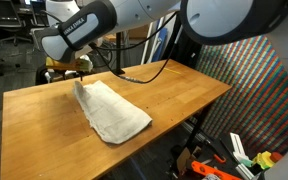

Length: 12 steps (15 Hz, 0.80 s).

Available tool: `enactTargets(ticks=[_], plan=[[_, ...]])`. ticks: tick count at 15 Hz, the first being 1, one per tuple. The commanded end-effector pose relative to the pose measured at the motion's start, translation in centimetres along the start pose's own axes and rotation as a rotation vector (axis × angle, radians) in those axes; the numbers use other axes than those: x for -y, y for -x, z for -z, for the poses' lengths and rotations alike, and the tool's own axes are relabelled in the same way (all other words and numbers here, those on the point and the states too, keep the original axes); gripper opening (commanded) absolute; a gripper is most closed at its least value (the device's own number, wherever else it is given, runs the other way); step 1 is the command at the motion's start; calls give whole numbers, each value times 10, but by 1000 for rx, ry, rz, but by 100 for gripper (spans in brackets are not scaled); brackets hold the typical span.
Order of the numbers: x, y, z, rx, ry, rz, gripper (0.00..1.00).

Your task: Fold the towel in half

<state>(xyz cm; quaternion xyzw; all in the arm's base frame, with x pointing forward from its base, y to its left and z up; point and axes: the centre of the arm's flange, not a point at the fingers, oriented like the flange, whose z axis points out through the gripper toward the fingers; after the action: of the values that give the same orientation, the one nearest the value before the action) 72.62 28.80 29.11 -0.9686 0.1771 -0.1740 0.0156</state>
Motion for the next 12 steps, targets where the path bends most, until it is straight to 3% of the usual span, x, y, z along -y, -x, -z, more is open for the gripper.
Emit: enactTargets(ticks=[1,7,12], plan=[[-7,-15,-4,-26,14,-19,100],[-7,-23,-11,-17,19,-41,100],[-29,-43,-26,5,68,-54,100]])
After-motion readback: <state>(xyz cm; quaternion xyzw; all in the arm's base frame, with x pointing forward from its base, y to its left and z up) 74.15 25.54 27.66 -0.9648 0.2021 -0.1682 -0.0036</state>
